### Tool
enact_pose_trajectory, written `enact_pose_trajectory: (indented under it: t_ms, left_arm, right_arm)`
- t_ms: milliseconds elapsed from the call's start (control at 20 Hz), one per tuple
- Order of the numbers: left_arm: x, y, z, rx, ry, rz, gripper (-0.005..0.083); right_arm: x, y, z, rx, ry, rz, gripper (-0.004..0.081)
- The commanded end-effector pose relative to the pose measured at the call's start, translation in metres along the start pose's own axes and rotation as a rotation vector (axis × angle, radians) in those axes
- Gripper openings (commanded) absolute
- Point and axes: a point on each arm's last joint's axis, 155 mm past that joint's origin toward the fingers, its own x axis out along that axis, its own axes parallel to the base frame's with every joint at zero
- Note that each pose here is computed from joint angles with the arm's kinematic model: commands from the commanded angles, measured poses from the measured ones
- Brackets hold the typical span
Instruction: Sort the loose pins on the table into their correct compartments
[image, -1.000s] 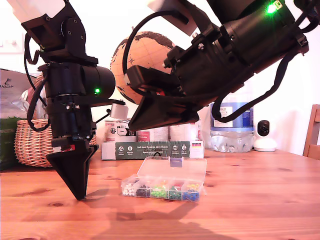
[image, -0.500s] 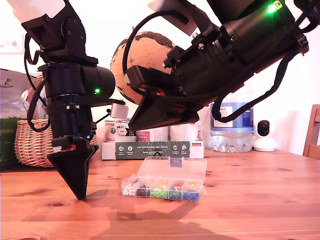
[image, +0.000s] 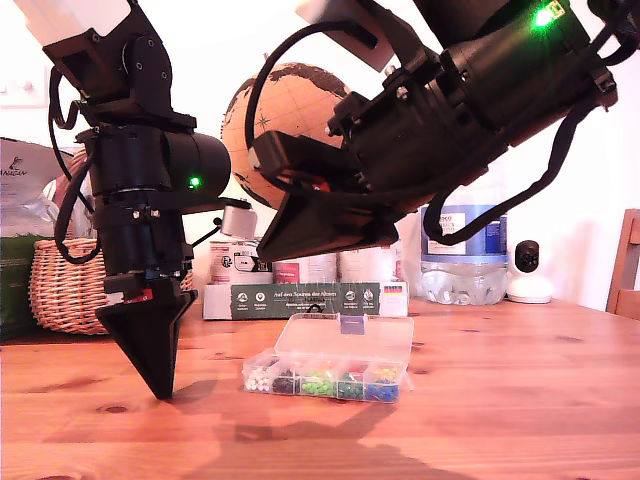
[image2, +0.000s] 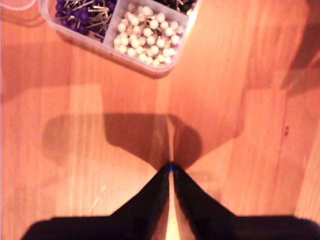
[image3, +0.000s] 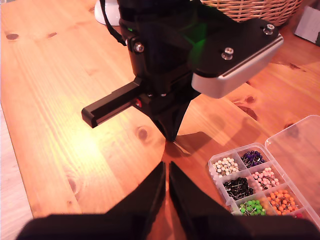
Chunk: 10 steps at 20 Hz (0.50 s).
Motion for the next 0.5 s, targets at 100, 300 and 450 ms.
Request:
enact_pose_trajectory:
  t_ms: [100, 300, 450]
  left_arm:
    - [0.015, -0.008, -0.004, 0.009, 0.025, -0.041, -0.002]
    - [0.015, -0.012, 0.0, 0.027, 0.026, -0.043, -0.002]
    - [0.01, -0.013, 0.002, 0.033, 0.022, -0.036, -0.002]
  right_arm:
    - [-0.003, -0.003, 0.005, 0.0, -0.019, -0.006, -0.0012]
    - [-0.004, -0.011, 0.003, 0.004, -0.014, -0.022, -0.0012]
    - [-0.004, -0.015, -0.008, -0.007, 0.028, -0.014, -0.0012]
